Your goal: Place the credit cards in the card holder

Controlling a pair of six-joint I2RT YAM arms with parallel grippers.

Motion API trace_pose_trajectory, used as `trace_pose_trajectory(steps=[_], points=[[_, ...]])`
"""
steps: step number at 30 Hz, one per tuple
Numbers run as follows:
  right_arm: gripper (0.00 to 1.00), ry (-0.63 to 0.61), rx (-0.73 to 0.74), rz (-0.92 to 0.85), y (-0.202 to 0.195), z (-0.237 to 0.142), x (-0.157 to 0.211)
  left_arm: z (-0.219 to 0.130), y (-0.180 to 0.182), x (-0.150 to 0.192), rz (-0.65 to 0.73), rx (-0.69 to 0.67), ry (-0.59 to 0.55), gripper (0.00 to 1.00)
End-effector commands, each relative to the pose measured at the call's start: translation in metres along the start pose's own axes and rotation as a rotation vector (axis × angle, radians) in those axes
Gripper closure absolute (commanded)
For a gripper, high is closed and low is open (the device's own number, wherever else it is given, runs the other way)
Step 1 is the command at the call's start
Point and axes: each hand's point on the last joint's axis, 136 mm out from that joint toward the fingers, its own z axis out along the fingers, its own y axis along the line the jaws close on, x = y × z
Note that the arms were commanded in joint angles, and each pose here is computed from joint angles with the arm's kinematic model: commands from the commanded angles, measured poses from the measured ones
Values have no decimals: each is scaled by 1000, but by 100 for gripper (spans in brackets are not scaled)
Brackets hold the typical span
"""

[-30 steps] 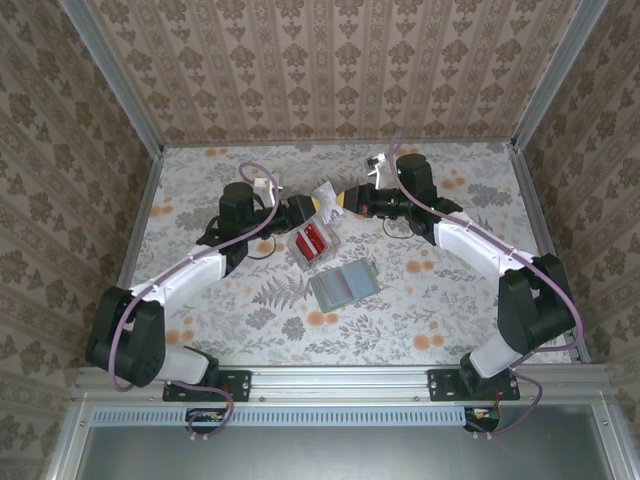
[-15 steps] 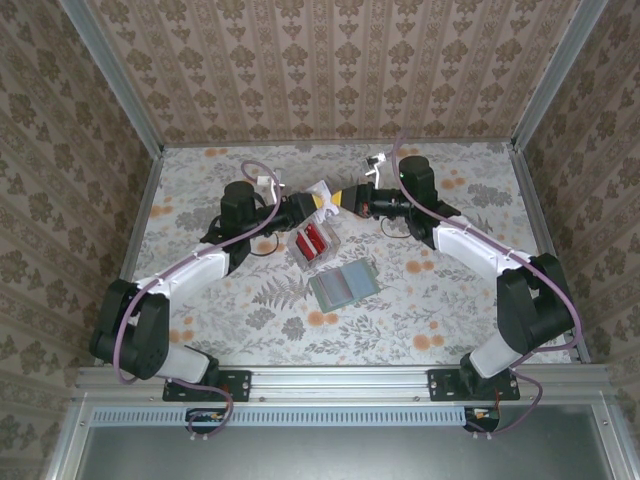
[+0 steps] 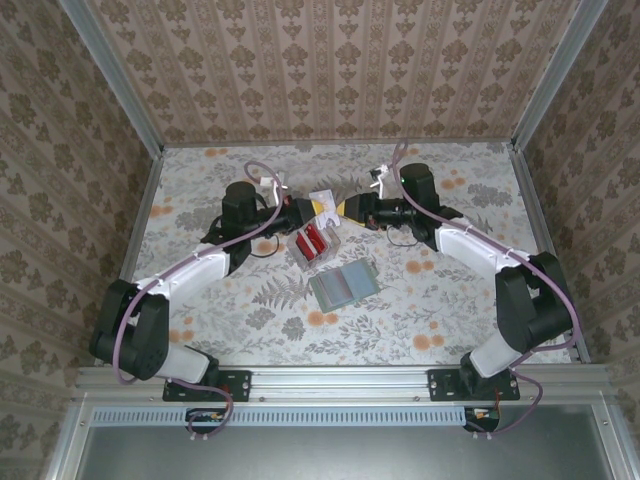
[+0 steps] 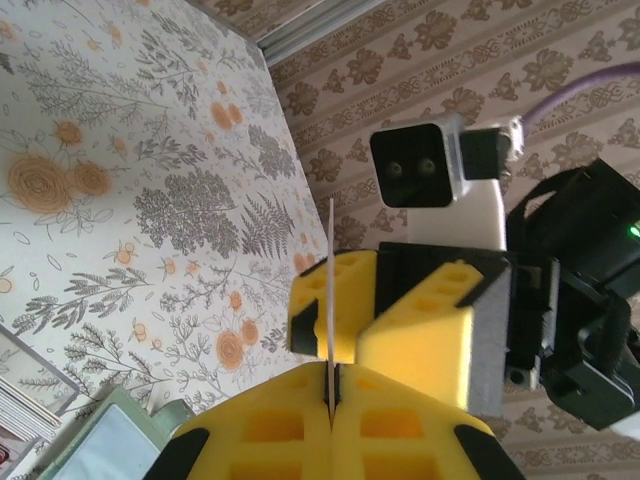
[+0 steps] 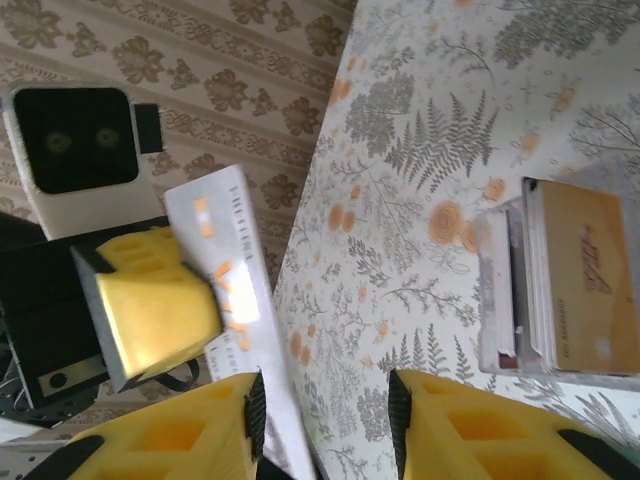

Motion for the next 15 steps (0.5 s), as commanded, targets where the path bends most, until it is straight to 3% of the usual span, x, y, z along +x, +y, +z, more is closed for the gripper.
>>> trace_pose_trajectory(steps=[1,10,15], points=[[61,65,-50,9,4,3,4,2,-12,1,47,45,34,100],[62,89,-135,-20,24,4,9,8,-9,8,39,50,63,100],[61,22,-106,-16,19,-7,-1,7,-8,6,36,47,54,100]])
